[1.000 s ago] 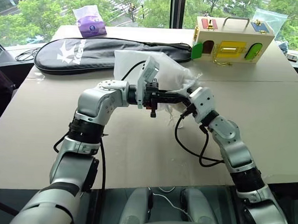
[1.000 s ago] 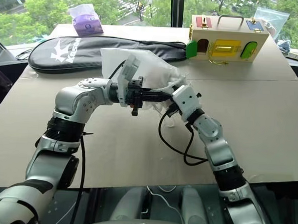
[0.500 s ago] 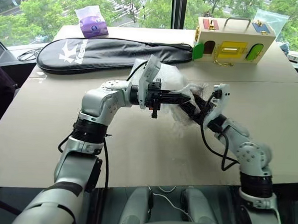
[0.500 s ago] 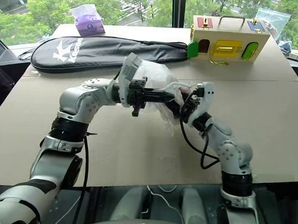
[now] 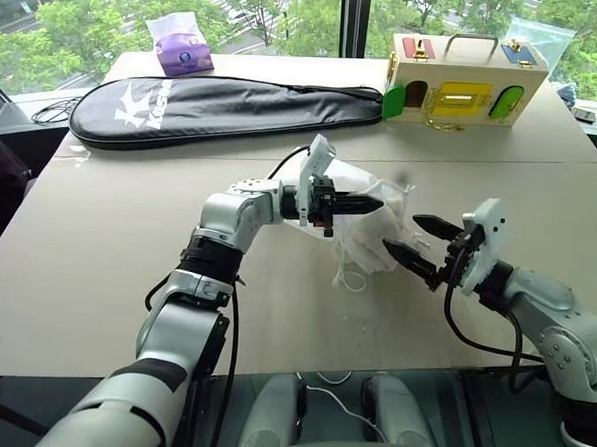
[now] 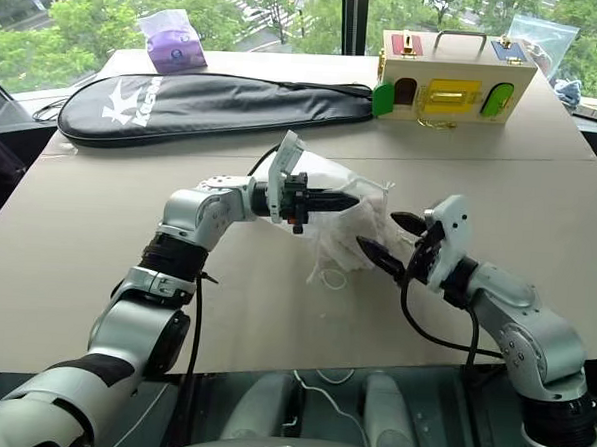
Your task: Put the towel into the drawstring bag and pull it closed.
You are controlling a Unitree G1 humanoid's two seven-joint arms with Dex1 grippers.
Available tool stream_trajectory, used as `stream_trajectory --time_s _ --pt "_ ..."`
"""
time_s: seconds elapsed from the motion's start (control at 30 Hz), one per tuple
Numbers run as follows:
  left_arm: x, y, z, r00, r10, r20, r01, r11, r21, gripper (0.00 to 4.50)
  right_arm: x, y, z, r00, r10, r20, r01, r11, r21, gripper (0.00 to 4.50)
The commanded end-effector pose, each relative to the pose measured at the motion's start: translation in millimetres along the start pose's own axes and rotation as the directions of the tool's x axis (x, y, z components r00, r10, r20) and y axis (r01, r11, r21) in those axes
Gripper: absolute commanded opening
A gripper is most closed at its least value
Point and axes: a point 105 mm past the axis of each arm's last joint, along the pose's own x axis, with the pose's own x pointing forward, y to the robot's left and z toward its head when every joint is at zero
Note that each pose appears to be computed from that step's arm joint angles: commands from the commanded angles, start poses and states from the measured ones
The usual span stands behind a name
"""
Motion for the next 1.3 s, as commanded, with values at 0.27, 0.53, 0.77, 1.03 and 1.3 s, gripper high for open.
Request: stream_trajectory --time_s 0.27,0.53,0.77,1.03,1.3 --pt "0 -4 13 1.000 -0.022 0.002 0.022 0.998 0.051 0.00 42 8 -8 0.999 -0.045 -0.025 0.042 0.995 -0.090 4.08" --pt "-2 -8 12 0.999 -0.043 -0.027 0.045 0.998 0.049 0.00 44 -4 16 0.991 -0.103 0.081 0.115 0.982 -0.152 1.06" --pt "-13 -10 16 0.986 -0.100 -0.131 0.117 0.984 0.132 0.00 53 8 60 0.987 -0.048 0.154 0.132 0.787 -0.603 0.06" --pt "-29 -24 30 0.954 -0.223 -0.202 0.259 0.951 0.172 0.00 78 38 49 0.989 0.101 0.104 0.022 0.608 -0.794 0.06" --pt "-27 -24 40 0.961 -0.221 -0.164 0.253 0.945 0.207 0.00 73 26 60 0.973 0.048 0.226 0.141 0.653 -0.744 0.06"
